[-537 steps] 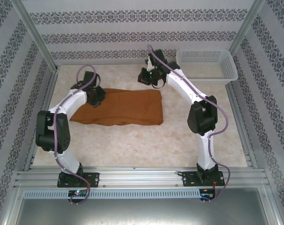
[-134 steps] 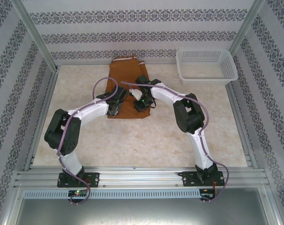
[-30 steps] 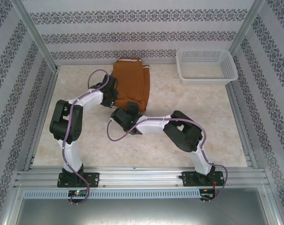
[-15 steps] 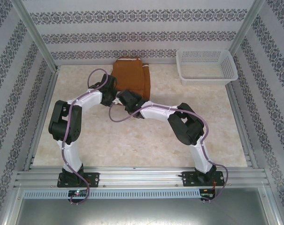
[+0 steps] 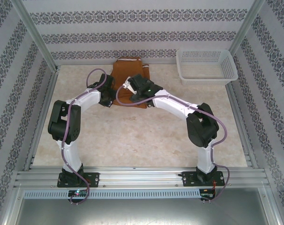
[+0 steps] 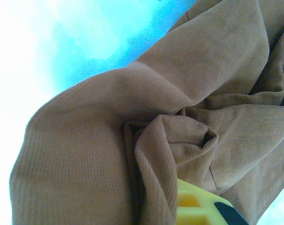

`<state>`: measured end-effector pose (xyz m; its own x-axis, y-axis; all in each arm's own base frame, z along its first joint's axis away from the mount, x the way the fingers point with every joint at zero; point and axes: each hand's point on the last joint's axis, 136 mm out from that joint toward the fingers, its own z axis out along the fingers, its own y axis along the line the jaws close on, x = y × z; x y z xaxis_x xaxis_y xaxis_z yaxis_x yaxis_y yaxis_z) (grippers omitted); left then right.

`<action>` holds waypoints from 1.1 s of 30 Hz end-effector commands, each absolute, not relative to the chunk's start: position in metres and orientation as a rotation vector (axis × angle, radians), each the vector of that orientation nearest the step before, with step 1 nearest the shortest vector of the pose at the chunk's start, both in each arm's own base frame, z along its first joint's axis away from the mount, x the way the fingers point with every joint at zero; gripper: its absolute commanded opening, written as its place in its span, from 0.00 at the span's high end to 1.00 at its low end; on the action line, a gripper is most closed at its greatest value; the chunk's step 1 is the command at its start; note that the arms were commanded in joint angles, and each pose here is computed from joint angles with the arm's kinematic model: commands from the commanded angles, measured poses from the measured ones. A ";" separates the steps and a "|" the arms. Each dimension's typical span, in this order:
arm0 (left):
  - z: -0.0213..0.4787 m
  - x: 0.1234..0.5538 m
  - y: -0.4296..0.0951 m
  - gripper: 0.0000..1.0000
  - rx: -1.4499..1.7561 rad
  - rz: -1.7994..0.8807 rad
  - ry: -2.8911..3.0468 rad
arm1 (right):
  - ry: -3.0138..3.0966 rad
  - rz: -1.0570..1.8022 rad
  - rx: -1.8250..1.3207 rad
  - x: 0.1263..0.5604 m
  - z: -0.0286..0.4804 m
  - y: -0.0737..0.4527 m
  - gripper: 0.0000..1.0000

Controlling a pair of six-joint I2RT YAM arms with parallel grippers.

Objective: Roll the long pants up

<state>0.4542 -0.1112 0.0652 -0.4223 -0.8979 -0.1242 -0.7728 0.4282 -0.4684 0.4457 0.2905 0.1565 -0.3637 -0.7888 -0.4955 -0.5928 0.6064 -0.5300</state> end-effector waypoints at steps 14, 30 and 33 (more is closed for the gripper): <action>0.068 0.455 -0.106 1.00 -1.414 -0.460 2.375 | 2.284 0.002 -1.115 0.399 0.141 0.314 0.07; 0.074 0.457 -0.108 1.00 -1.398 -0.478 2.391 | 2.467 0.202 -1.071 0.441 0.074 0.299 0.49; 0.077 0.458 -0.107 1.00 -1.395 -0.478 2.387 | 2.496 0.316 -1.041 0.436 0.082 0.303 1.00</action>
